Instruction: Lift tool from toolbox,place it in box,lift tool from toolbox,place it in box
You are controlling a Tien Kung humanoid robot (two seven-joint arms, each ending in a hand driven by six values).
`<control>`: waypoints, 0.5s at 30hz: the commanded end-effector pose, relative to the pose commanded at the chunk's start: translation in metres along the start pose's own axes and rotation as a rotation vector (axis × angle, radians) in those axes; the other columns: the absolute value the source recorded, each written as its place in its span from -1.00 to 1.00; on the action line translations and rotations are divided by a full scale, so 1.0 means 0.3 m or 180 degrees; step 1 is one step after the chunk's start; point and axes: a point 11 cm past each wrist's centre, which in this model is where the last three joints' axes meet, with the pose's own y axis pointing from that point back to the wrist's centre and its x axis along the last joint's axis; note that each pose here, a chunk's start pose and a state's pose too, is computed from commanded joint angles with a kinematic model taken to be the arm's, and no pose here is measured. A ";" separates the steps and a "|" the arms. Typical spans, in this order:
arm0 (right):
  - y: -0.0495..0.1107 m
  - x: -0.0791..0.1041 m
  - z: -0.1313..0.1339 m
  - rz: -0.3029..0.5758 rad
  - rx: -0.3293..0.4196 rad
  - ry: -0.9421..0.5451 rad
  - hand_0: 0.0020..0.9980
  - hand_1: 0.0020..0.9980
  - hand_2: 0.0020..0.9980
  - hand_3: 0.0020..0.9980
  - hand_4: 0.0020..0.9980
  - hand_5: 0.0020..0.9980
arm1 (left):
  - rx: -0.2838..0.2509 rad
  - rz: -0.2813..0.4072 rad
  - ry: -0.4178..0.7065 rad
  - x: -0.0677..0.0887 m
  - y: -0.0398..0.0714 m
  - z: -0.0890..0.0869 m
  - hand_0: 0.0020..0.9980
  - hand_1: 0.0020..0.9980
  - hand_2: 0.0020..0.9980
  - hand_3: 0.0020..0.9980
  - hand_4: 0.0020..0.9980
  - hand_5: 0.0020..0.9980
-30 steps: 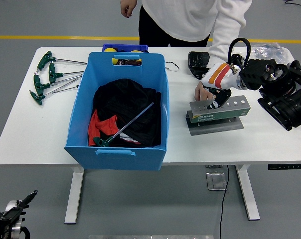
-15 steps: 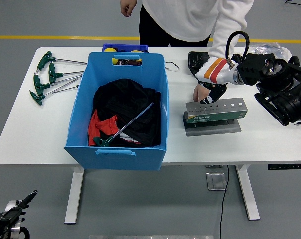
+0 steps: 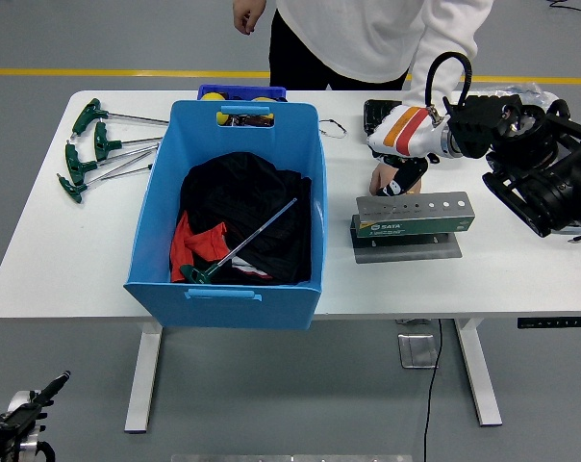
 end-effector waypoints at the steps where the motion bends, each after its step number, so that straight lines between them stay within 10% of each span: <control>1: 0.002 0.000 0.003 -0.0016 -0.0005 0.0001 -1.00 -1.00 -1.00 -1.00 0.61 0.12 | 0.0002 0.0001 -0.0001 0.001 0.000 -0.001 0.58 0.74 0.70 0.55 0.51 0.39; 15: 0.035 0.080 0.044 -0.0090 0.0066 0.0116 -1.00 -1.00 -1.00 -1.00 0.52 0.07 | 0.0086 0.0064 -0.0013 0.033 -0.005 -0.057 0.57 0.74 0.70 0.54 0.52 0.39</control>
